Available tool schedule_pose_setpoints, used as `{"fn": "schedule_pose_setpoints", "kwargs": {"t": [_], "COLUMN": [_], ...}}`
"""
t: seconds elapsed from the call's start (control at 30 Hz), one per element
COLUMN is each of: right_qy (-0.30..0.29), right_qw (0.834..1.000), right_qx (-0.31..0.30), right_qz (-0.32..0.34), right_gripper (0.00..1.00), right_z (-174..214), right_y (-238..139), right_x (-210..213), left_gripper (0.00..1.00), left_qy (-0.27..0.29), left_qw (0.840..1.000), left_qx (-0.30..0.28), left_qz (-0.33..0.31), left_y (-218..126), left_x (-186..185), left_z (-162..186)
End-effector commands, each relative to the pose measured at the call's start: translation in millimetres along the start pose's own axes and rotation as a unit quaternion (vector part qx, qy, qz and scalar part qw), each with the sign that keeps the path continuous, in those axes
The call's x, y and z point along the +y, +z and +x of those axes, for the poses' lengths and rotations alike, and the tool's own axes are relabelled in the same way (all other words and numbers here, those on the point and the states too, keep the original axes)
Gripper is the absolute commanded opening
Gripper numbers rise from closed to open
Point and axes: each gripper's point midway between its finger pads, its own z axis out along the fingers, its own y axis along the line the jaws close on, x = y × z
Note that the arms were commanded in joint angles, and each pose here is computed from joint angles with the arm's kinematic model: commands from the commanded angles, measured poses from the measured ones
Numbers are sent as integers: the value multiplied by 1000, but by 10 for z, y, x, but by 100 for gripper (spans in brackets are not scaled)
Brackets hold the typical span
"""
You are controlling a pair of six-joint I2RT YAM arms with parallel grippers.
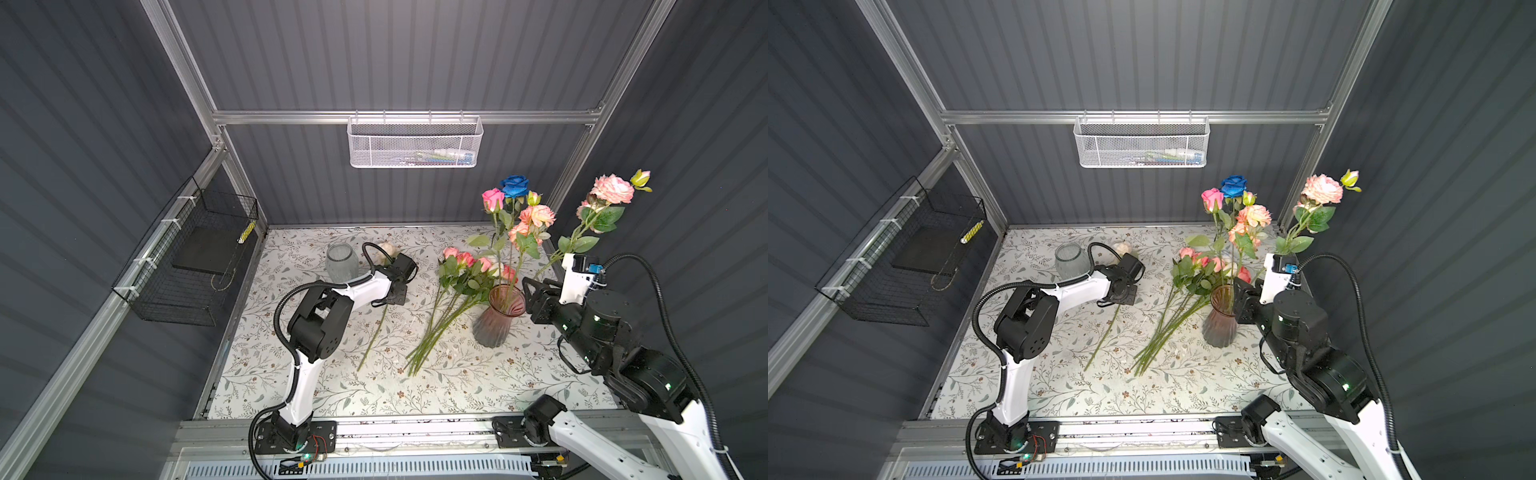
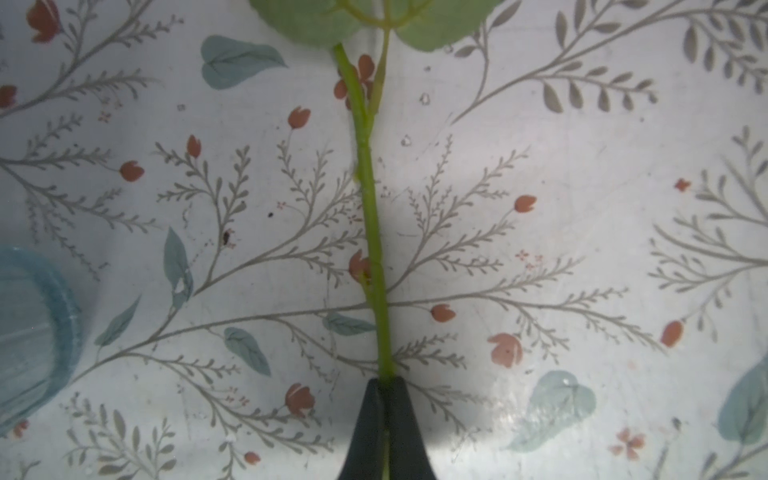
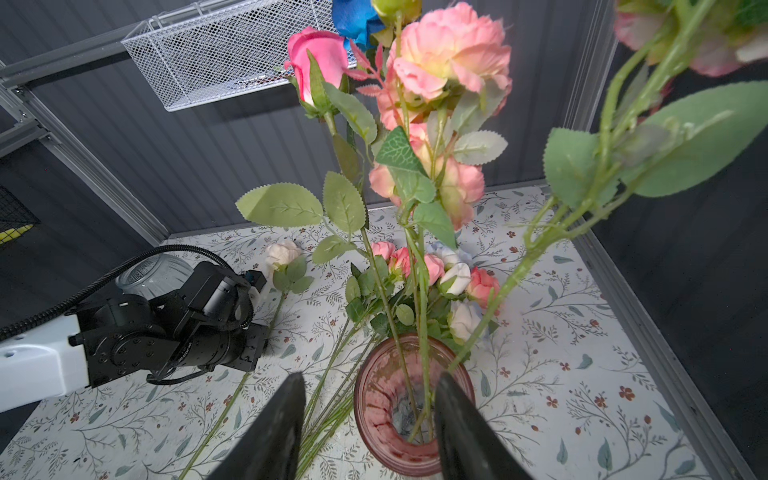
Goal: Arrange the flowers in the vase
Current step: 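Lift the white rose upright with the left gripper, then close the right gripper on the white rose stem beside the left gripper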
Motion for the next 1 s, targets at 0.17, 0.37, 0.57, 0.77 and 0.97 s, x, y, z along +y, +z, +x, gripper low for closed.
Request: {"fn": "schedule_pose_setpoints", "kwargs": {"t": [0.17,0.37,0.57,0.77,0.97], "right_qy": [8,12,18,46,54], "right_qw": [1000,999,996,983,972], "right_qx": [3,7,21,43,46], "right_qz": [-10,-33,-80,-173,-222], "right_gripper": [52,53,55,62,64], "right_z": [9,-8,-1,-84,-178], "right_y": [20,22,44,-28,22], "right_x": [50,143,337,742,1123], "left_gripper": [0,0,0,0,0], "left_qy": [-26,-43,2,90,103], "left_qw": [997,977,938,858,789], "left_qx": [-36,-141,-233,-402,-468], "left_qz": [59,153,257,308,384], "left_y": [-568,-1392,-2183,-3159,-3822], "left_x": [-37,-175,-446,-772,-860], "left_z": [-163,-568,-771,-687,-603]}}
